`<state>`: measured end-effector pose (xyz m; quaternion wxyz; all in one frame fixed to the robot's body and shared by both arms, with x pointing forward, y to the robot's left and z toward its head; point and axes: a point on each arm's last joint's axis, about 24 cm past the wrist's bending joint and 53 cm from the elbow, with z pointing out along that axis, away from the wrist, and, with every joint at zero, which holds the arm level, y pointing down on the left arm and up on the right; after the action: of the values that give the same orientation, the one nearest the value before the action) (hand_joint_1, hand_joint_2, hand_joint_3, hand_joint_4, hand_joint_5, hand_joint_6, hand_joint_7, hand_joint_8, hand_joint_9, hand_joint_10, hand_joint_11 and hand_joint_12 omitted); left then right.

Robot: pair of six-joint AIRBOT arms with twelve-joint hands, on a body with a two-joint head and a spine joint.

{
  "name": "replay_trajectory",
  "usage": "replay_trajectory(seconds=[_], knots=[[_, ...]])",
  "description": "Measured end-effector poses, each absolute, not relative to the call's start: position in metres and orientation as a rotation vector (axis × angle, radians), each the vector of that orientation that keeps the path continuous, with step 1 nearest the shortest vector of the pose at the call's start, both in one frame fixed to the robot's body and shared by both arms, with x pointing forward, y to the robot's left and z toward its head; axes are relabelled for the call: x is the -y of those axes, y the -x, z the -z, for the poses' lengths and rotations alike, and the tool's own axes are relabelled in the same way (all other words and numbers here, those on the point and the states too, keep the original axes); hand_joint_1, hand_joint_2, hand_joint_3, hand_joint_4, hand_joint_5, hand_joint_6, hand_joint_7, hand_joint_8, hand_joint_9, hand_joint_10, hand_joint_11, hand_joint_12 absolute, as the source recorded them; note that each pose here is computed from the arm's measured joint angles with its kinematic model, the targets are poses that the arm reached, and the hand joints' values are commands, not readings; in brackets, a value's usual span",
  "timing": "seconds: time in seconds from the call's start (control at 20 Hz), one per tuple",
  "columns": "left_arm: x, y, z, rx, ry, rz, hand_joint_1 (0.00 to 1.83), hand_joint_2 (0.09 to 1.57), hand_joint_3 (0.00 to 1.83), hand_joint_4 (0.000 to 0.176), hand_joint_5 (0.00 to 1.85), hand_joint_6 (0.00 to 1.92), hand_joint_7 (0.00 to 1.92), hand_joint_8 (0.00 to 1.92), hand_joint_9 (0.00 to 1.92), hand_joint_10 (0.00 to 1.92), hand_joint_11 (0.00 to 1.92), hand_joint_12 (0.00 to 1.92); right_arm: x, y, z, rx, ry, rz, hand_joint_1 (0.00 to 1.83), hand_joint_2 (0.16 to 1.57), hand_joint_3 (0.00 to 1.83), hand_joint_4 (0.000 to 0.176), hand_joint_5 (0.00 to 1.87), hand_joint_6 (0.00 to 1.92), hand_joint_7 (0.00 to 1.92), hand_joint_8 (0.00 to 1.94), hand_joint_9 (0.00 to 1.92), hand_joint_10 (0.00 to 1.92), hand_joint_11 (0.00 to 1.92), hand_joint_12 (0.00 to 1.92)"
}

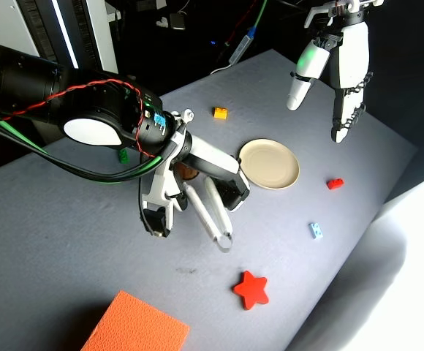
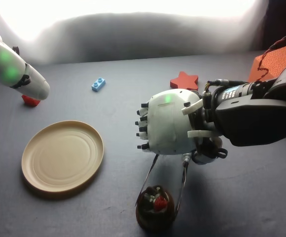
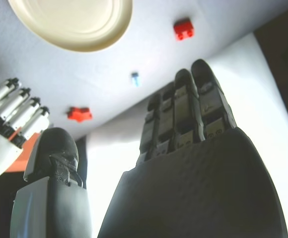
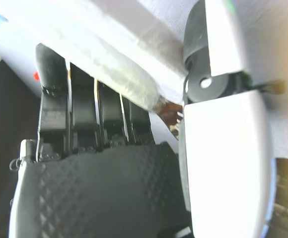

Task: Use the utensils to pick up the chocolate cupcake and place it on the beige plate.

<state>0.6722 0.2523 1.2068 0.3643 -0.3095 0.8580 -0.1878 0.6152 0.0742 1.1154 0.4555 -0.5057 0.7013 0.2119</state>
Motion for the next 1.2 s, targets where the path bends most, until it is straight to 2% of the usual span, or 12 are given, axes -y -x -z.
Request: replay_trajectory(seconds=[0.25,0.3,0.4,0.45,0.55,0.85,0.95,1.1,1.2], knots=[[-0.253,-0.6724,-1.2066,-2.207,0.799,0.483,0.36,1.13,0.0,0.0,0.08,0.0,0.09,0.0,0.14,0.0,0.0,0.33,-0.0737,-0.6167,-1.1113,-1.724,1.262,-0.509,0.99,1.08,0.0,0.0,0.53,0.98,0.5,1.24,0.4,1.48,0.36,1.71],[-0.253,-0.6724,-1.2066,-2.207,0.799,0.483,0.38,1.13,0.0,0.0,0.07,0.0,0.09,0.0,0.14,0.0,0.0,0.3,-0.0737,-0.6168,-1.1113,-1.714,1.273,-0.501,1.0,1.07,0.0,0.0,0.53,0.99,0.52,1.24,0.42,1.48,0.39,1.7],[-0.253,-0.6724,-1.2066,-2.207,0.799,0.483,0.38,1.12,0.0,0.0,0.09,0.0,0.09,0.0,0.15,0.0,0.0,0.34,-0.0735,-0.6171,-1.1113,-1.707,1.281,-0.494,1.04,1.03,0.0,0.0,0.53,1.0,0.53,1.21,0.43,1.45,0.41,1.66],[-0.253,-0.6724,-1.2066,-2.207,0.799,0.483,0.37,1.13,0.0,0.0,0.08,0.0,0.08,0.0,0.13,0.0,0.0,0.29,-0.0731,-0.6178,-1.1114,-1.699,1.289,-0.487,1.02,1.03,0.0,0.0,0.52,1.0,0.52,1.21,0.43,1.45,0.41,1.66],[-0.2533,-0.6722,-1.2064,-2.208,0.8,0.481,0.36,1.14,0.0,0.0,0.07,0.0,0.08,0.0,0.12,0.0,0.0,0.29,-0.0731,-0.6178,-1.1114,-1.683,1.307,-0.473,1.03,1.05,0.0,0.0,0.51,1.01,0.48,1.28,0.39,1.51,0.37,1.72],[-0.2533,-0.672,-1.2061,-2.209,0.801,0.48,0.37,1.13,0.0,0.0,0.09,0.0,0.1,0.01,0.15,0.01,0.0,0.36,-0.0732,-0.6178,-1.1116,-1.654,1.337,-0.45,1.05,1.02,0.0,0.0,0.54,0.99,0.51,1.27,0.41,1.5,0.42,1.71],[-0.2534,-0.672,-1.2062,-2.209,0.801,0.48,0.37,1.14,0.0,0.0,0.06,0.0,0.08,0.0,0.13,0.0,0.0,0.25,-0.0732,-0.6179,-1.1118,-1.653,1.338,-0.45,1.04,1.03,0.0,0.0,0.52,1.02,0.47,1.32,0.38,1.54,0.4,1.73],[-0.2534,-0.672,-1.2062,-2.209,0.801,0.48,0.35,1.14,0.0,0.0,0.06,0.0,0.07,0.0,0.11,0.0,0.0,0.2,-0.0739,-0.6186,-1.1149,-1.647,1.338,-0.448,1.04,1.03,0.0,0.0,0.52,1.01,0.47,1.31,0.39,1.53,0.4,1.73],[-0.2533,-0.672,-1.2061,-2.209,0.801,0.48,0.38,1.13,0.0,0.0,0.07,0.0,0.08,0.0,0.13,0.0,0.0,0.25,-0.0742,-0.6194,-1.117,-1.641,1.339,-0.444,1.03,1.03,0.0,0.0,0.52,1.0,0.48,1.3,0.41,1.52,0.43,1.7]])
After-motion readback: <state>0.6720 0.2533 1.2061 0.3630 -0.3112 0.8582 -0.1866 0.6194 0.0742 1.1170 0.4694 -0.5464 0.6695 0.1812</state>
